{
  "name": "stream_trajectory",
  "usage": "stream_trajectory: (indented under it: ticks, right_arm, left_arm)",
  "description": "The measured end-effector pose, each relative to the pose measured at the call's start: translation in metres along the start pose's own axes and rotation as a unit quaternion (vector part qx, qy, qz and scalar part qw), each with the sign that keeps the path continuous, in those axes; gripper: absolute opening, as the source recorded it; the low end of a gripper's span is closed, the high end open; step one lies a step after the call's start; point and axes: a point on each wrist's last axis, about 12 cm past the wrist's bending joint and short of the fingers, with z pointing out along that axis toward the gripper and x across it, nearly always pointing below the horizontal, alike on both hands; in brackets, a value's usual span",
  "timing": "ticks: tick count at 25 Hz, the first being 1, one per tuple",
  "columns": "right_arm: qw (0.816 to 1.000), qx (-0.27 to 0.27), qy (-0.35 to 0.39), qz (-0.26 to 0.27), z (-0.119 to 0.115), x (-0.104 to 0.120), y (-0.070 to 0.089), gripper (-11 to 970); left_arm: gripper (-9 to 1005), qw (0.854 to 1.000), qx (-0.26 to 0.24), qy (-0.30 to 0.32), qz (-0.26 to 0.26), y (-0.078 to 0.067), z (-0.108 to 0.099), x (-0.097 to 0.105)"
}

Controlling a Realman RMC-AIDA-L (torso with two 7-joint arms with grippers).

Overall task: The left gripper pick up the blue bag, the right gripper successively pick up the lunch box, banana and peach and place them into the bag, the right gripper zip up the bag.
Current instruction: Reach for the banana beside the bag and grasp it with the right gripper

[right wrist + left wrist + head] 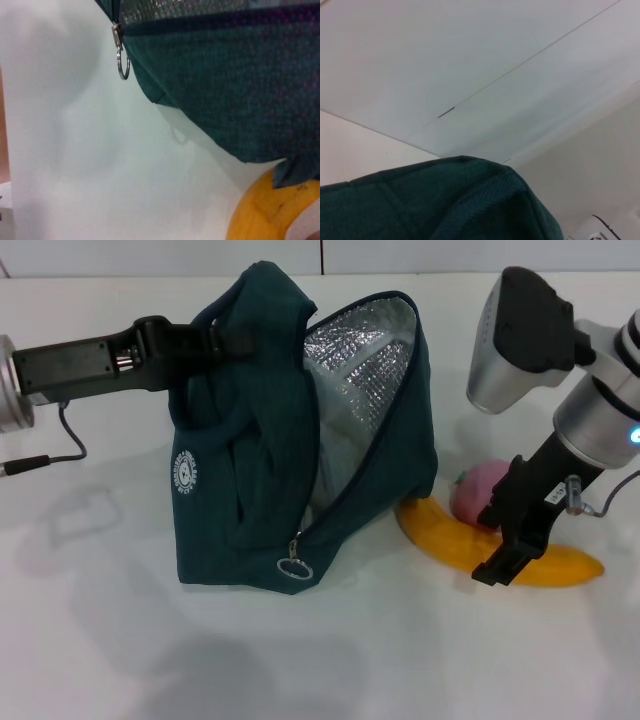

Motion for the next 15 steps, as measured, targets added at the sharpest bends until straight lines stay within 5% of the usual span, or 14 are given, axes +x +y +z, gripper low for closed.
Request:
stream_trajectory:
  ticks: [15]
  right_arm:
    - [1.000, 0.005, 0.014, -0.004, 0.0093, 0.0017, -0.0001, 703]
  left_arm:
    - [43, 1.000, 0.000, 0.000, -0.001, 0.0003, 0.0003, 0.0010]
